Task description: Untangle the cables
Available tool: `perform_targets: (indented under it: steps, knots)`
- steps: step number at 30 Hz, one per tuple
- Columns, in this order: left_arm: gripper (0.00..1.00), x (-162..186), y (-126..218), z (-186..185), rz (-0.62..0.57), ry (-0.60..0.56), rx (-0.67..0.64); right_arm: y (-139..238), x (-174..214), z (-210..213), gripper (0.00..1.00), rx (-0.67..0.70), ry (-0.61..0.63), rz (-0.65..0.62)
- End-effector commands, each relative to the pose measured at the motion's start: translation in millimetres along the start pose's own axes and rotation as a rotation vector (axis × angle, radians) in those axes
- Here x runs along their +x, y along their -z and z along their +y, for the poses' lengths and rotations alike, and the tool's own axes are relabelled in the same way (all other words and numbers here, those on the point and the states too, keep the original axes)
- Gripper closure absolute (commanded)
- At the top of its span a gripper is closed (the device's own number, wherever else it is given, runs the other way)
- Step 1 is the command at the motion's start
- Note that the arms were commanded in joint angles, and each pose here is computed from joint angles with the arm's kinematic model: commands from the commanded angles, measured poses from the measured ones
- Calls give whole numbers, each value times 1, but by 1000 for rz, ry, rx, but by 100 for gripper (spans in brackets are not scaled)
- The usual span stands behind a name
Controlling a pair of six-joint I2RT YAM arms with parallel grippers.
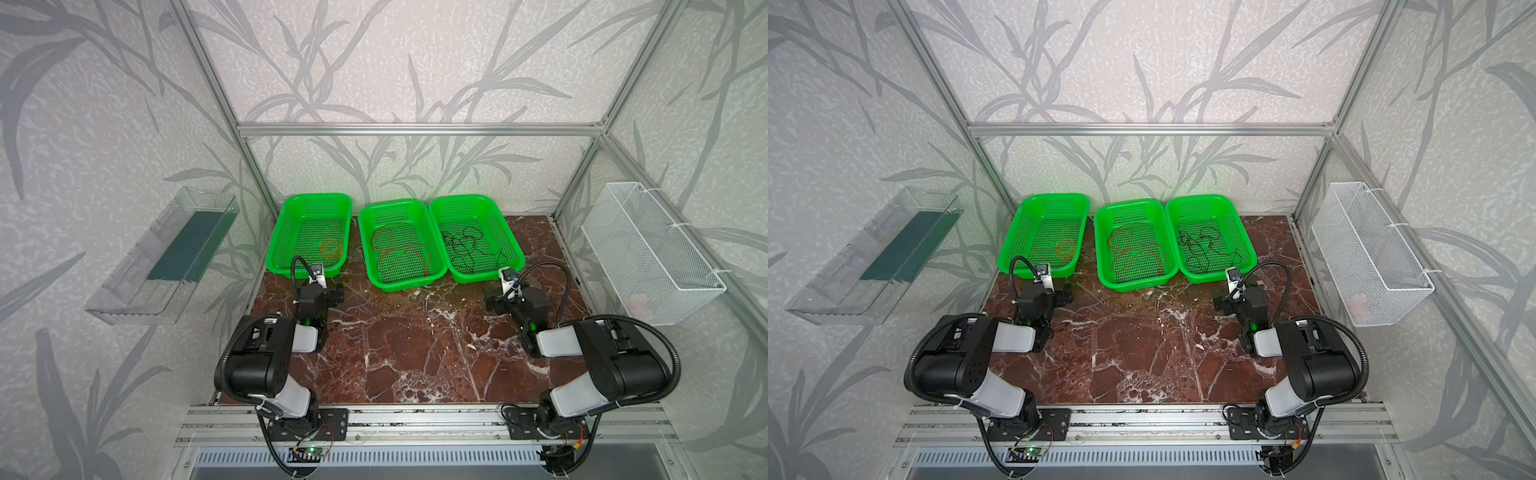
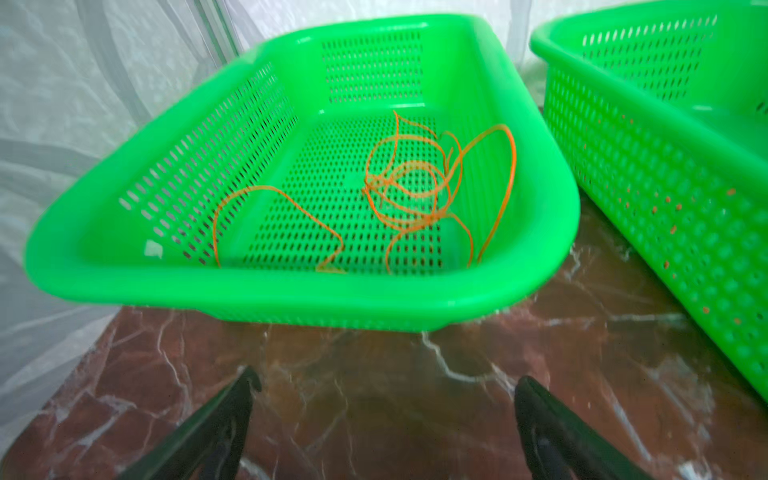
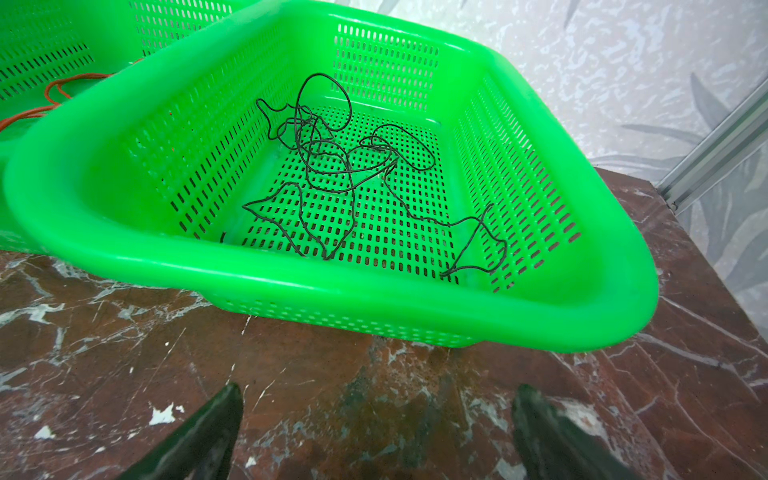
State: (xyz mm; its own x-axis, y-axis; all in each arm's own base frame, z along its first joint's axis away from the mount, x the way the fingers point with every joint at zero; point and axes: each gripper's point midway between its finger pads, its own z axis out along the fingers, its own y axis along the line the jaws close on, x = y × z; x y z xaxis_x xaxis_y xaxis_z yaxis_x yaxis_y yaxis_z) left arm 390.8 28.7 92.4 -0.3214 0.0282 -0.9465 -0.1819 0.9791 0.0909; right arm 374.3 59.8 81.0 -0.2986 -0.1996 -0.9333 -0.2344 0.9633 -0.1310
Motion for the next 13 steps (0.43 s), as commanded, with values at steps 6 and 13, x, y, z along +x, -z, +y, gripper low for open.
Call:
perform_targets:
  steps: [6, 13]
  knots:
    - [1, -5, -5, 6, -3, 35, -21, -1, -15, 0, 1, -2, 13, -43]
    - [1, -4, -6, 6, 4, 46, -8, -1, -15, -1, 1, 0, 12, -41]
